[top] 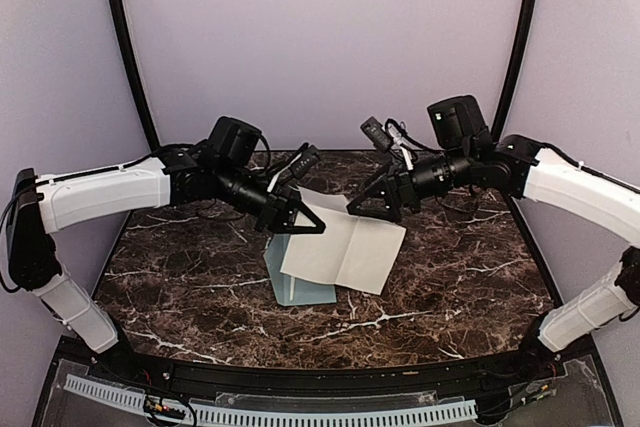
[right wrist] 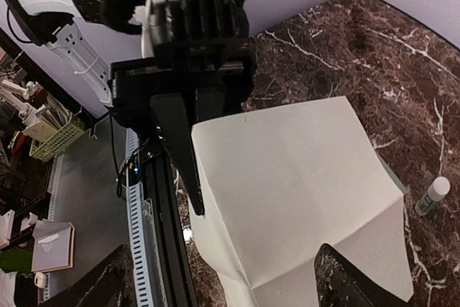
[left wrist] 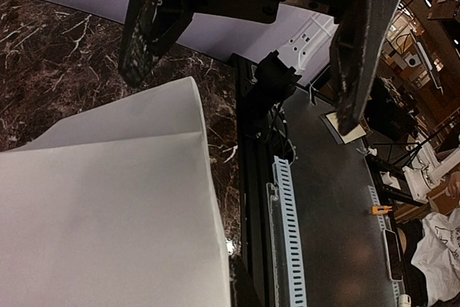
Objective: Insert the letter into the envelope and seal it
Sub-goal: Fold the letter.
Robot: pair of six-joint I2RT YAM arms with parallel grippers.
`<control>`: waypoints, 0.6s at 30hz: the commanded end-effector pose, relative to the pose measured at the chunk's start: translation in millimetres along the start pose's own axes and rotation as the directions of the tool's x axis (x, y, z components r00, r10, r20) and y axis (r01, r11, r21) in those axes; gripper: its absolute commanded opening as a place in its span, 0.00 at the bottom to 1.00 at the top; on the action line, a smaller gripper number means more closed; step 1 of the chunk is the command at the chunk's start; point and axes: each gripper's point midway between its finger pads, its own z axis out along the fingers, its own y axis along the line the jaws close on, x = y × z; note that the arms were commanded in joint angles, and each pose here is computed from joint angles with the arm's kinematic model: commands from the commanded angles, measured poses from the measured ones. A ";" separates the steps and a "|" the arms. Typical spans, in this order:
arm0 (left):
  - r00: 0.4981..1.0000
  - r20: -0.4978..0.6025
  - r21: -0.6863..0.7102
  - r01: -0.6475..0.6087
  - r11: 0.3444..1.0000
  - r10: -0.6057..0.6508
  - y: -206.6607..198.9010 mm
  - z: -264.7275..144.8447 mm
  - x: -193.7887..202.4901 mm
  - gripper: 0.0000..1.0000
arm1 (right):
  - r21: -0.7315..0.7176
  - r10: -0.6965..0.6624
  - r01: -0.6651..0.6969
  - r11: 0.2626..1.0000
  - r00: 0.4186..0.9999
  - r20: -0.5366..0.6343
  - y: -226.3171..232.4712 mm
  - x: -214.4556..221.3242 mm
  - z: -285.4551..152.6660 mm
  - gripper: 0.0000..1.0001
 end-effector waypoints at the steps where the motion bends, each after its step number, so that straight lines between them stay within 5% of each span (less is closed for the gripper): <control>1: 1.000 -0.006 0.106 -0.028 0.994 0.029 -24.3 -5.2 -3.6 0.00 | -0.027 -0.046 0.044 0.999 0.994 -0.099 8.8 17.4 10.2 0.79; 18: 0.999 -0.034 0.153 0.009 0.988 -0.004 -29.1 -4.3 -2.9 0.00 | -0.070 -0.065 0.053 0.996 0.982 -0.177 18.6 38.3 26.6 0.39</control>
